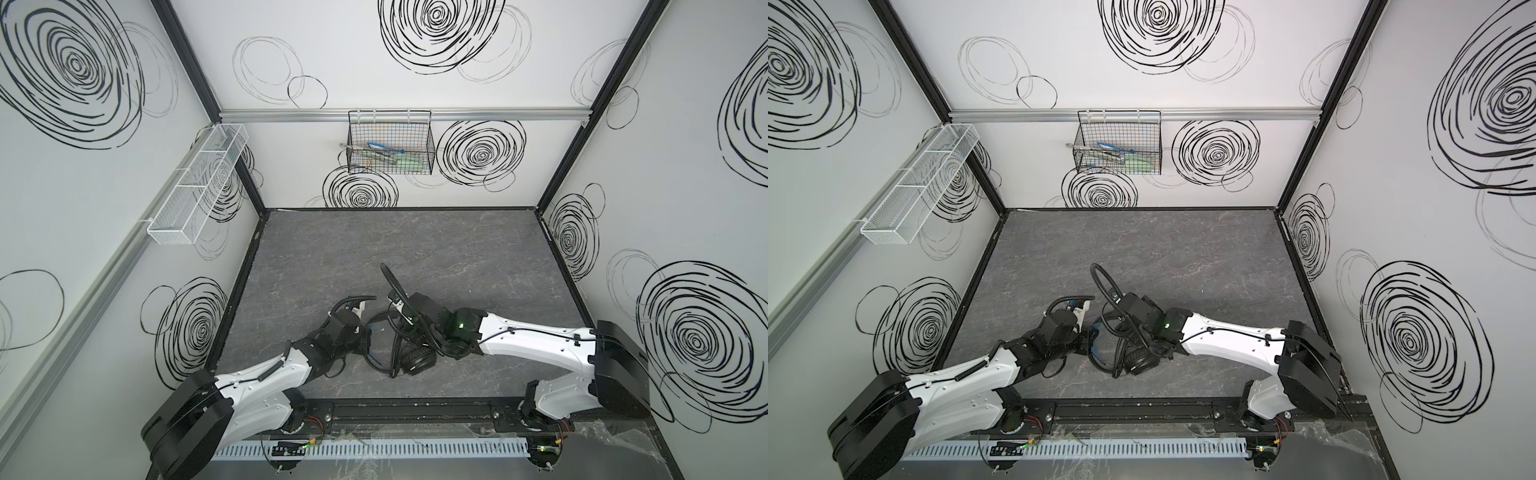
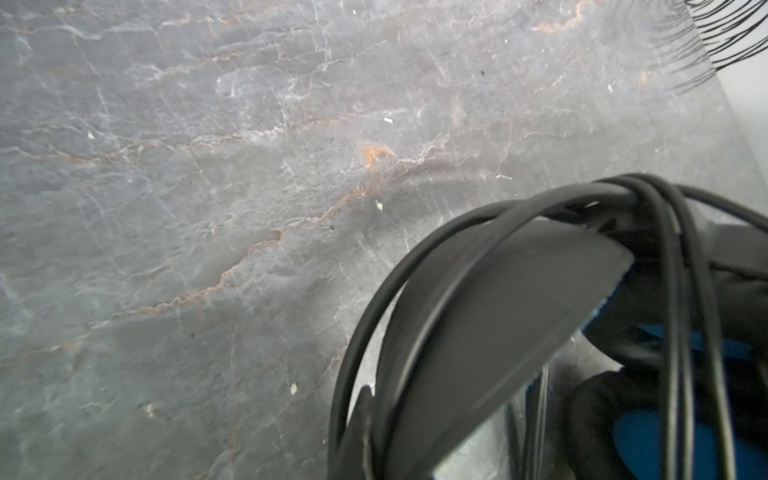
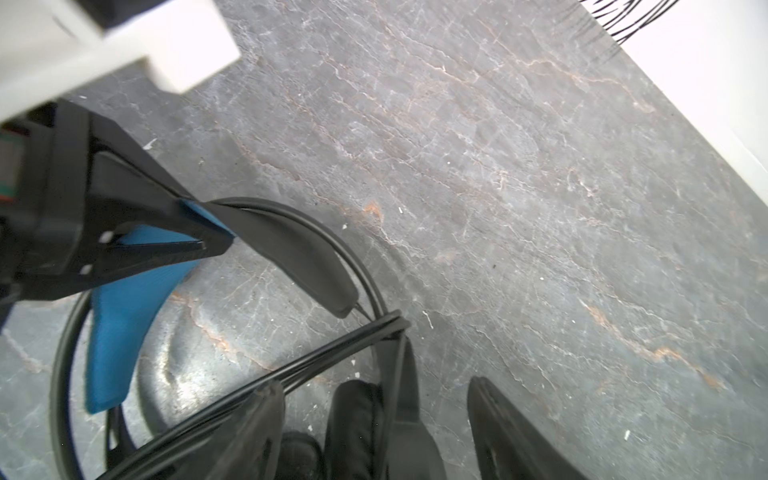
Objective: Wrap the headphones
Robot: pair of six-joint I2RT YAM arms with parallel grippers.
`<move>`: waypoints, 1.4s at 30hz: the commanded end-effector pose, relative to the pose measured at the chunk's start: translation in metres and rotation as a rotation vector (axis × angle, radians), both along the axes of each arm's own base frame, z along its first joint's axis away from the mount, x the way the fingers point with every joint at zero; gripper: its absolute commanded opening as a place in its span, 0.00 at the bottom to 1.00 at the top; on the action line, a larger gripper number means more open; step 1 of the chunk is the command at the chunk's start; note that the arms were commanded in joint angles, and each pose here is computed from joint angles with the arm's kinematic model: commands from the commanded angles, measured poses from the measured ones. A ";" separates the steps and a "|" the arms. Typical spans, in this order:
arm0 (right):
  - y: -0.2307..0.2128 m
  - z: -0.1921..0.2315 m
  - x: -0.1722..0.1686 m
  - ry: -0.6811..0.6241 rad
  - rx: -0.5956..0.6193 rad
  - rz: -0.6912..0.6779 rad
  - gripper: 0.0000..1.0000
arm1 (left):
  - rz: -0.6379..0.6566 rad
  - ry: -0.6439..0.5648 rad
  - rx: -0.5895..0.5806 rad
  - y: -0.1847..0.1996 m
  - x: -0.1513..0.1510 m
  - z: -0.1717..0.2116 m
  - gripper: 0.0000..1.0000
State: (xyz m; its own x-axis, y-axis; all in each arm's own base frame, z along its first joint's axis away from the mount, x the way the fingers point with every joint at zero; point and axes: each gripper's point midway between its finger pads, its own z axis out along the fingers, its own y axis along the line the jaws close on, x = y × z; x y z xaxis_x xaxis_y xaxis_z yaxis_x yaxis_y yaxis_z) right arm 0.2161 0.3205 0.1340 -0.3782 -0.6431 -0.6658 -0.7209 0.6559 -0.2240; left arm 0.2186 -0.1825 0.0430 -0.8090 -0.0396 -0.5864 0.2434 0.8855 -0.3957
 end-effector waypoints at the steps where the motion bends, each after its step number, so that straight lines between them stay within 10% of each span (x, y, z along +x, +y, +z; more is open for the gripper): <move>1: -0.010 -0.001 0.007 -0.027 -0.031 -0.033 0.73 | -0.022 -0.025 -0.023 -0.006 0.002 0.005 0.00; 12: -0.023 0.052 0.003 -0.088 -0.014 -0.053 0.72 | -0.014 -0.025 -0.021 -0.004 0.003 0.006 0.00; 19: -0.065 0.031 -0.061 0.143 0.044 -0.007 0.72 | -0.009 -0.034 -0.024 -0.003 0.005 0.009 0.00; 23: -0.060 0.053 -0.102 0.015 0.172 0.048 0.98 | -0.008 -0.033 -0.021 -0.003 0.005 0.010 0.00; 26: -0.053 0.066 -0.107 0.083 0.258 0.038 0.97 | -0.005 -0.039 -0.021 -0.002 0.006 0.012 0.00; 42: -0.050 0.003 -0.104 0.339 0.330 -0.047 1.00 | 0.011 -0.067 -0.045 -0.001 0.012 0.023 0.00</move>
State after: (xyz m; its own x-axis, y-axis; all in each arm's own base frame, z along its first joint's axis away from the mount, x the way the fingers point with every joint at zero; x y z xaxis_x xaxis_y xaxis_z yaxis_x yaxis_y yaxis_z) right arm 0.1171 0.2613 0.1396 -0.6002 -0.4162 -0.6830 -0.6921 0.6983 0.1827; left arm 0.2185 -0.1767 0.0446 -0.8072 -0.0377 -0.5890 0.2400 0.8908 -0.3859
